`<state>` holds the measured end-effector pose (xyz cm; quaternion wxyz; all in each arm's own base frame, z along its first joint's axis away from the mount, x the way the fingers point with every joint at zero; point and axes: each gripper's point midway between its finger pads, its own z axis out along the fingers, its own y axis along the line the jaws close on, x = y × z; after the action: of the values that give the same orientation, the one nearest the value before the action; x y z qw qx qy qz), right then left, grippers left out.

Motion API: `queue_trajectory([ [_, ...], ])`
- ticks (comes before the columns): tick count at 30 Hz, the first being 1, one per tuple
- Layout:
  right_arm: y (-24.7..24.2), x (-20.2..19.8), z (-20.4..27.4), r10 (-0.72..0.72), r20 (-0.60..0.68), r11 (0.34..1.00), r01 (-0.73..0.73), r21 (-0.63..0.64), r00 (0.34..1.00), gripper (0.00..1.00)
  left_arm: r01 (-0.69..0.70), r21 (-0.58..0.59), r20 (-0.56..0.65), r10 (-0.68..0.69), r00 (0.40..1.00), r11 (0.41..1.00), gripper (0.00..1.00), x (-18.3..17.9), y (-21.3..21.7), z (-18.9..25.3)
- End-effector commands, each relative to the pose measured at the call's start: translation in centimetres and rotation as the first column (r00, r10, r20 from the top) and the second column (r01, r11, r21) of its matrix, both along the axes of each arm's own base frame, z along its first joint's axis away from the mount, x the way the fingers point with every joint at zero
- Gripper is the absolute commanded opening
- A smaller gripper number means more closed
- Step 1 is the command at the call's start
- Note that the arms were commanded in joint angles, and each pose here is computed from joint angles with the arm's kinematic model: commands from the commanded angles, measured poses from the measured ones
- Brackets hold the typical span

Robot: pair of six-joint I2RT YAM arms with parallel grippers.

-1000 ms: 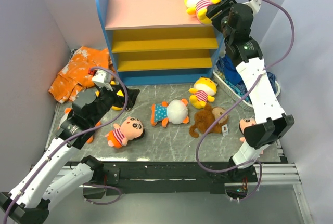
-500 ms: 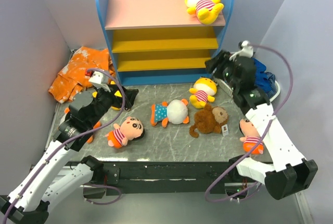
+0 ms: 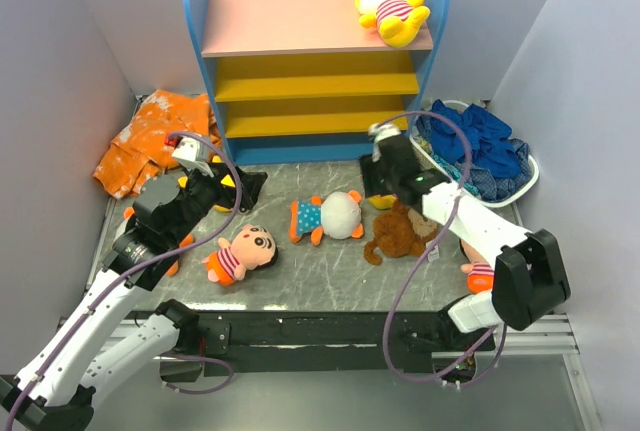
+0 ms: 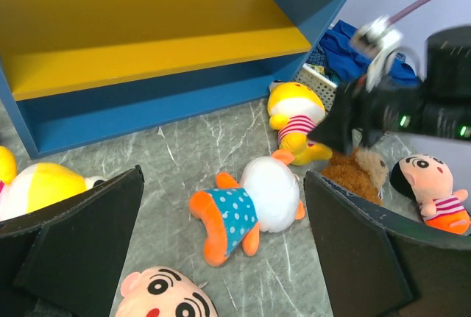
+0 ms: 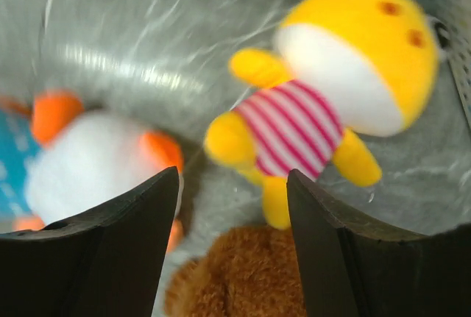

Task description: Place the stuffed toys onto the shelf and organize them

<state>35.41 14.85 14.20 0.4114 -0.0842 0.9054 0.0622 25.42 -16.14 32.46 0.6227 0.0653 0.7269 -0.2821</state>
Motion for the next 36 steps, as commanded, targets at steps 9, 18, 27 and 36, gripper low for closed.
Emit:
queue_trajectory([
  [9,0.4,-0.4,-3.9,0.303,-0.089,0.852,-0.312,-0.421,0.949,0.66,0.022,-0.013,0.034,-0.022,0.999,1.000,0.96,-0.1,-0.4,0.9],
  [18,-0.7,1.1,-6.1,0.300,-0.092,0.811,-0.304,-0.500,0.950,0.63,0.027,-0.006,0.024,-0.027,0.999,1.000,0.96,0.1,-0.6,0.6],
  [27,-1.6,2.3,-8.5,0.292,-0.096,0.786,-0.296,-0.543,0.952,0.62,0.019,-0.003,0.022,-0.019,1.000,1.000,0.96,0.2,-0.5,0.6],
  [36,-3.1,2.7,-5.2,0.223,-0.081,0.764,-0.226,-0.604,0.972,0.06,0.022,-0.001,0.018,-0.022,1.000,1.000,0.96,0.3,-0.6,0.4],
])
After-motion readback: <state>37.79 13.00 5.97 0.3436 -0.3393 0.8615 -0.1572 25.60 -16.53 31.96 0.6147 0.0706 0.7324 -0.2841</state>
